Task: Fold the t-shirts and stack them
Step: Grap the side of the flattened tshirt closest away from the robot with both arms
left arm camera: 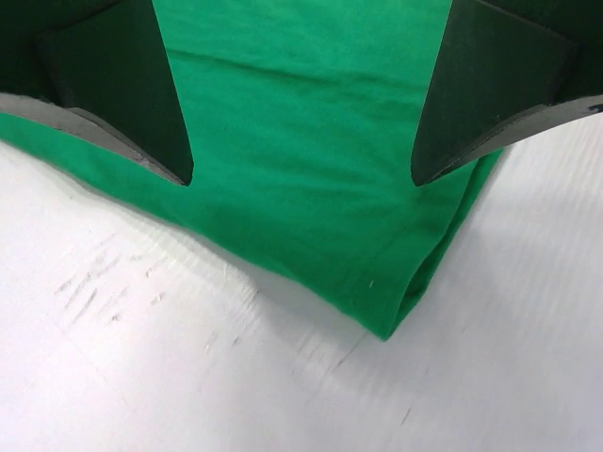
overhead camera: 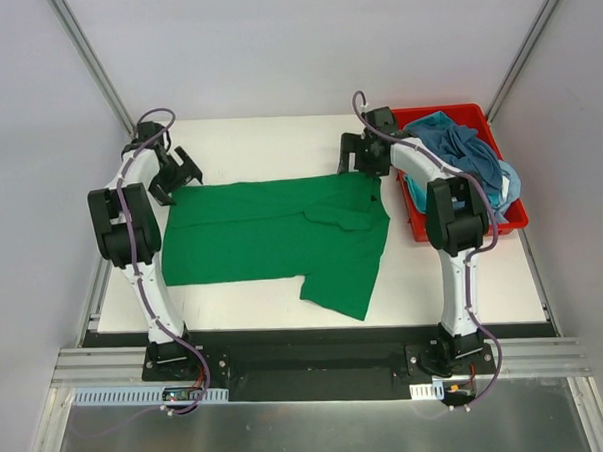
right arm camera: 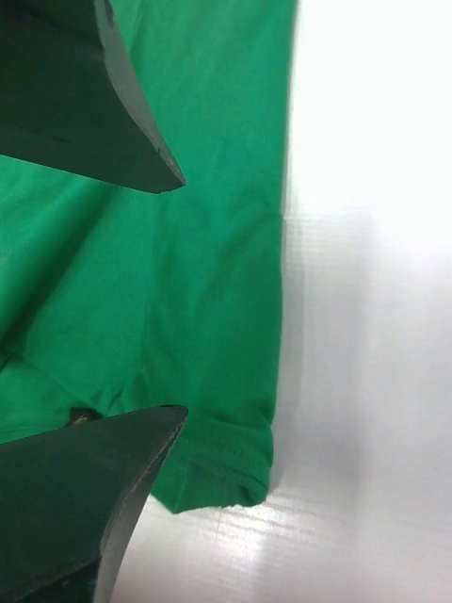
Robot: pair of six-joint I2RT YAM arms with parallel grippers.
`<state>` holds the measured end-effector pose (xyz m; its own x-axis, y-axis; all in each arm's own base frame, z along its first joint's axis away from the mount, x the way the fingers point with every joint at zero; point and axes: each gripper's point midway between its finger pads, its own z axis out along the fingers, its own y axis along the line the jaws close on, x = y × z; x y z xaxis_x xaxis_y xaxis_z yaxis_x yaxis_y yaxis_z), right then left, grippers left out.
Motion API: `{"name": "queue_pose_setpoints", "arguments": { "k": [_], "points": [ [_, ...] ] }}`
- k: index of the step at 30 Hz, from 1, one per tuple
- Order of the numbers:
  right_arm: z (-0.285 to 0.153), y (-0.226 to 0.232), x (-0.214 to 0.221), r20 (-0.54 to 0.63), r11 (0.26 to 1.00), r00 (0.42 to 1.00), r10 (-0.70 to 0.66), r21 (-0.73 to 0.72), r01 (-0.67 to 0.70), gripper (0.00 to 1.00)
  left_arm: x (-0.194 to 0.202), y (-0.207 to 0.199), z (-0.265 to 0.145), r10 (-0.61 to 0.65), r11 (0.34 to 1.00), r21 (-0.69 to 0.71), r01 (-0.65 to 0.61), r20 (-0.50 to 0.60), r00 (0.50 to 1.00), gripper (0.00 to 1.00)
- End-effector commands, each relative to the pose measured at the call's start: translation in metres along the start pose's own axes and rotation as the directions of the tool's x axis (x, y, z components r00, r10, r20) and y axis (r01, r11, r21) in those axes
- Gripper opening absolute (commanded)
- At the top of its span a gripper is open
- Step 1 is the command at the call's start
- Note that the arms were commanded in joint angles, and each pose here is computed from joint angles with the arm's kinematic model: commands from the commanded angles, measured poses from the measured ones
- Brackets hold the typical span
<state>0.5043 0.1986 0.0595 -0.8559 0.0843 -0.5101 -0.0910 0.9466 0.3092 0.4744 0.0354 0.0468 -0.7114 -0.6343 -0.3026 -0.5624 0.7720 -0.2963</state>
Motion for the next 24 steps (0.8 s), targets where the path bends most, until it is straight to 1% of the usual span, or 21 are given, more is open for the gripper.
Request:
{"name": "queue_pose_setpoints", "arguments": {
  "k": [1, 2, 3, 5, 7, 8, 10, 12, 15, 17, 19, 20, 21, 22, 24],
  "points": [
    [-0.076, 0.031, -0.036, 0.152, 0.981, 0.971, -0.182, -0.035, 0.19, 0.96, -0.015, 0.009, -0.076, 0.033, 0.999, -0.044, -0.027, 0.137, 0.99, 0.99],
    [-0.087, 0.034, -0.033, 0.163, 0.978, 0.968, -0.193, -0.044, 0.202, 0.96, -0.009, 0.019, -0.085, 0.025, 0.997, -0.074, -0.013, 0.152, 0.988, 0.99],
    [-0.095, 0.036, -0.018, 0.152, 0.976, 0.968, -0.199, -0.055, 0.209, 0.96, 0.002, 0.029, -0.095, 0.015, 0.995, -0.101, 0.001, 0.161, 0.987, 0.99],
    [-0.112, 0.04, 0.005, 0.151, 0.972, 0.965, -0.213, -0.07, 0.225, 0.96, 0.026, 0.06, -0.111, -0.041, 0.979, -0.189, 0.078, 0.19, 0.981, 0.99],
    [-0.123, 0.037, 0.036, 0.13, 0.971, 0.966, -0.225, -0.046, 0.233, 0.96, 0.055, 0.096, -0.123, -0.148, 0.943, -0.263, 0.205, 0.222, 0.964, 0.99],
    [-0.136, 0.037, 0.045, 0.141, 0.971, 0.963, -0.23, -0.03, 0.236, 0.96, 0.07, 0.112, -0.125, -0.225, 0.92, -0.272, 0.283, 0.226, 0.948, 0.99],
    [-0.143, 0.03, 0.075, 0.115, 0.975, 0.969, -0.221, -0.01, 0.223, 0.96, 0.101, 0.136, -0.125, -0.362, 0.88, -0.252, 0.402, 0.192, 0.912, 0.99],
    [-0.148, 0.025, 0.103, 0.09, 0.98, 0.976, -0.198, -0.019, 0.2, 0.96, 0.121, 0.157, -0.123, -0.437, 0.838, -0.269, 0.475, 0.19, 0.879, 0.99],
    [-0.156, 0.024, 0.129, 0.068, 0.984, 0.984, -0.163, -0.064, 0.167, 0.96, 0.14, 0.173, -0.121, -0.492, 0.793, -0.293, 0.534, 0.209, 0.845, 0.99],
    [-0.161, 0.022, 0.139, 0.062, 0.983, 0.985, -0.162, -0.074, 0.167, 0.96, 0.148, 0.175, -0.114, -0.51, 0.784, -0.287, 0.55, 0.208, 0.835, 0.99],
    [-0.164, 0.019, 0.147, 0.06, 0.983, 0.985, -0.163, -0.074, 0.168, 0.96, 0.15, 0.169, -0.105, -0.512, 0.802, -0.26, 0.538, 0.167, 0.843, 0.92],
    [-0.165, 0.017, 0.149, 0.061, 0.982, 0.984, -0.168, -0.073, 0.172, 0.96, 0.153, 0.167, -0.1, -0.52, 0.802, -0.257, 0.539, 0.14, 0.842, 0.87],
    [-0.165, 0.015, 0.151, 0.06, 0.983, 0.984, -0.169, -0.066, 0.173, 0.96, 0.157, 0.168, -0.096, -0.528, 0.796, -0.273, 0.54, 0.124, 0.84, 0.84],
    [-0.166, 0.013, 0.152, 0.056, 0.983, 0.984, -0.169, -0.057, 0.172, 0.96, 0.161, 0.171, -0.093, -0.539, 0.783, -0.293, 0.549, 0.122, 0.833, 0.84],
    [-0.166, 0.011, 0.155, 0.047, 0.983, 0.984, -0.175, -0.052, 0.177, 0.96, 0.168, 0.178, -0.086, -0.559, 0.76, -0.324, 0.564, 0.119, 0.821, 0.75]
  ]
}}
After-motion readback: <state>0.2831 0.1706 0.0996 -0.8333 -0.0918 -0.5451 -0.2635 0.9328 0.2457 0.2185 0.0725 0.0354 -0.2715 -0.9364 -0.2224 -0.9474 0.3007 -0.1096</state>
